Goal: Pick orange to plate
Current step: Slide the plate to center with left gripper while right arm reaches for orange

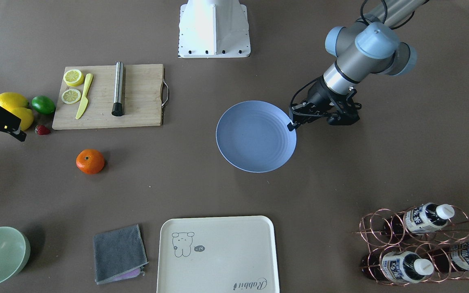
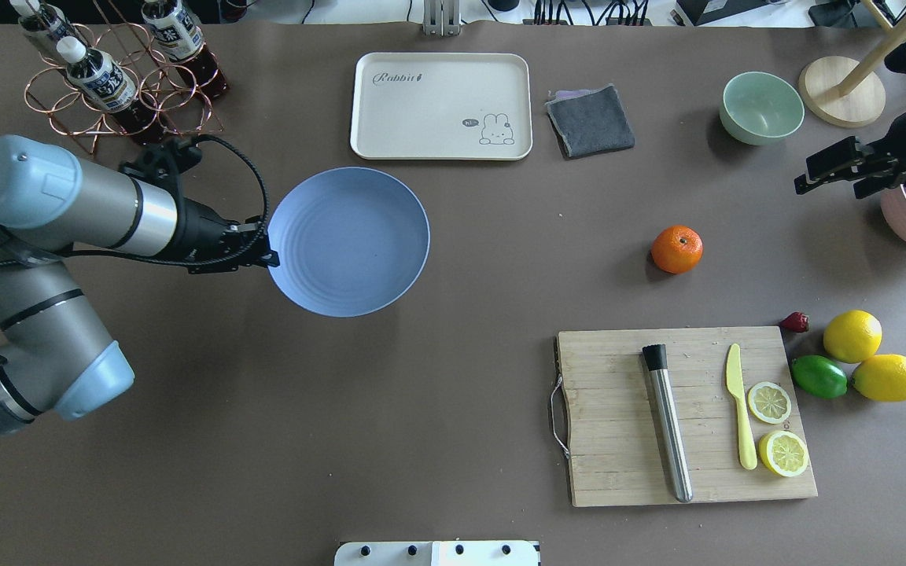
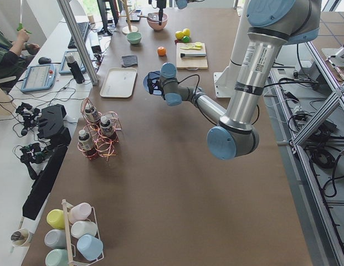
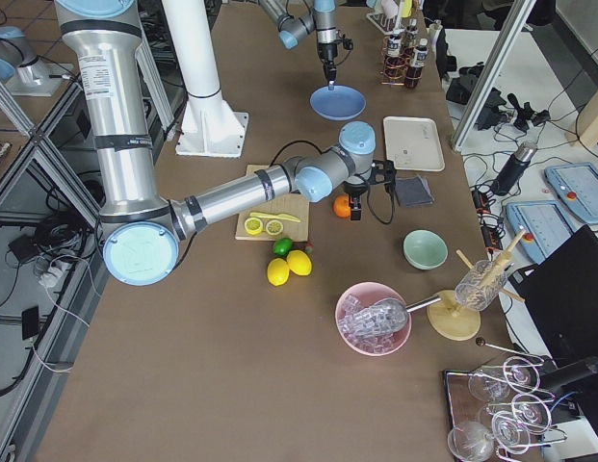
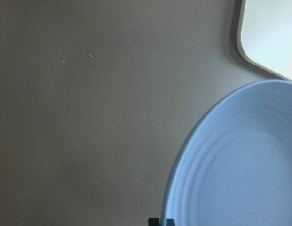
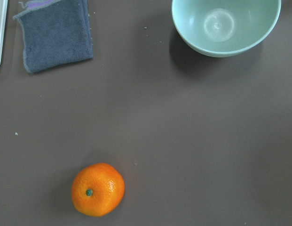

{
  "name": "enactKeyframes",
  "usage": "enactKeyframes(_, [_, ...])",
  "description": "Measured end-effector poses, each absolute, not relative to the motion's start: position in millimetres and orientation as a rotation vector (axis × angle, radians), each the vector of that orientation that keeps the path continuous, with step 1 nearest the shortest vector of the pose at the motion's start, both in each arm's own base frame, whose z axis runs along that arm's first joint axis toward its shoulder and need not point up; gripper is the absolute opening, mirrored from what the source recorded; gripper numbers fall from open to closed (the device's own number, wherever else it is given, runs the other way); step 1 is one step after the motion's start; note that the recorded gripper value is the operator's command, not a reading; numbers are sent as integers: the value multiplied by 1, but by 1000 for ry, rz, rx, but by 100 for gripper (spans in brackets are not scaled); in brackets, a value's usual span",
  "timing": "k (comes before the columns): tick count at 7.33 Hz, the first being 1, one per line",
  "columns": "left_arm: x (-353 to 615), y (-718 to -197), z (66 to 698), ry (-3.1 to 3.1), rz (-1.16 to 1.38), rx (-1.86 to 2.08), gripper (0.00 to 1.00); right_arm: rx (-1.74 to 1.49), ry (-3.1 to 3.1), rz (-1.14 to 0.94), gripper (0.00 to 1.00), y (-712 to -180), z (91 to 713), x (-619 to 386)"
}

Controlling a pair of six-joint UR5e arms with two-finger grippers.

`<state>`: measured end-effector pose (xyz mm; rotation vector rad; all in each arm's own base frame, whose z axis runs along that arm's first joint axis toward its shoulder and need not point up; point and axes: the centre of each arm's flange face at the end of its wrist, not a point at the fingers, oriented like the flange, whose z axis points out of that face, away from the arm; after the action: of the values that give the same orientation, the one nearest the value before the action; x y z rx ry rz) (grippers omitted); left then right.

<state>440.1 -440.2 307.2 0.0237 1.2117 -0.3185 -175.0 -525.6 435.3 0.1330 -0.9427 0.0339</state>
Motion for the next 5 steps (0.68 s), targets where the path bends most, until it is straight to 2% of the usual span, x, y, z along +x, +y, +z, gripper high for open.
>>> enactKeyframes(3, [530,-376,267,1172,-341,64,0,145,-913,29,100,-532,426,-210])
enactKeyframes(5, [554,-372,263,1156,-352,78,0,128,-913,46,100,-533,423,-225])
